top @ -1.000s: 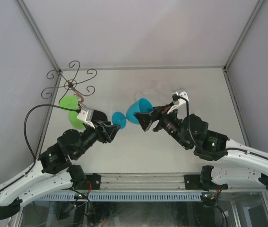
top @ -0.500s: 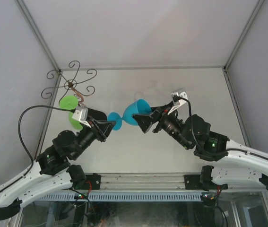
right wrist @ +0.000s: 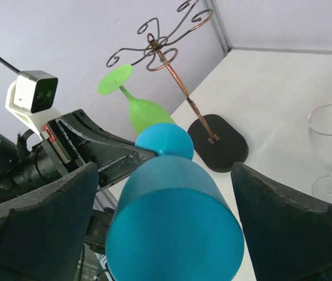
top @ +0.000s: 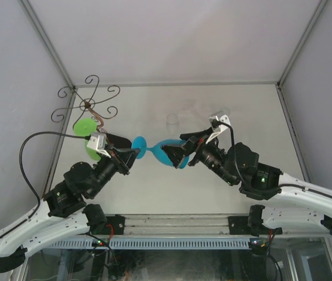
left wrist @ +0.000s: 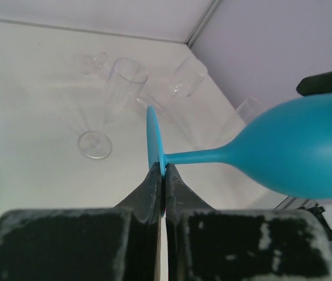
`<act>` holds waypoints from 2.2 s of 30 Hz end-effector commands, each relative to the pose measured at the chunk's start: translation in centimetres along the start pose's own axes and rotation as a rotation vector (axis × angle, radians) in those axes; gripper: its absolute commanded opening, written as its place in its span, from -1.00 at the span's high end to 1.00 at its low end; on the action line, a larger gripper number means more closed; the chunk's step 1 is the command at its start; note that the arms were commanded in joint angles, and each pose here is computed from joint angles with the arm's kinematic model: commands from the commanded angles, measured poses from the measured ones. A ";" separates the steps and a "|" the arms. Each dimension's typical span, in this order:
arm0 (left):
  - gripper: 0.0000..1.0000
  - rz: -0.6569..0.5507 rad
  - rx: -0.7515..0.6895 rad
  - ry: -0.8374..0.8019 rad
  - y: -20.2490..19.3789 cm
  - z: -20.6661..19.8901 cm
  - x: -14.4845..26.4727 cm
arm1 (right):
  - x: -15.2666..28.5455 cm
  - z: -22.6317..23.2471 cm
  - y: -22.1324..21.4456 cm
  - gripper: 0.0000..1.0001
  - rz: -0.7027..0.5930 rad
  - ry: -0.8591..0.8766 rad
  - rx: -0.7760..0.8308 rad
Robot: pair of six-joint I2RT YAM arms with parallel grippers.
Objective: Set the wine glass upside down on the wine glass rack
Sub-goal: Turn the wine glass upside down at the wine rack.
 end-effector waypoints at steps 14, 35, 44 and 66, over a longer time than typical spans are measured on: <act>1.00 0.154 -0.396 0.140 1.1 2.6 2.5 | 1.7 -2.6 0.3 -0.79 0.147 0.056 0.084; 1.00 0.314 -0.788 -0.077 2.5 1.7 2.4 | -4.7 -1.3 -4.0 -0.34 0.550 0.292 0.085; 1.00 0.309 -0.820 -0.162 2.5 0.4 0.9 | -6.5 -1.9 -6.2 -0.19 0.606 0.275 0.089; 1.00 0.298 -0.860 -0.157 2.0 0.9 0.5 | -9.5 -2.1 -9.3 0.34 0.678 0.317 -0.012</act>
Point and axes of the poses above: each gripper's point midway between its finger pads, its own x axis back along the fingers, its own z axis along the line the jaws close on, y = z × x, the point moved 10 cm from there along x, back along the fingers, and after that the axes turned 2 degrees about x, right-handed, at the moved point
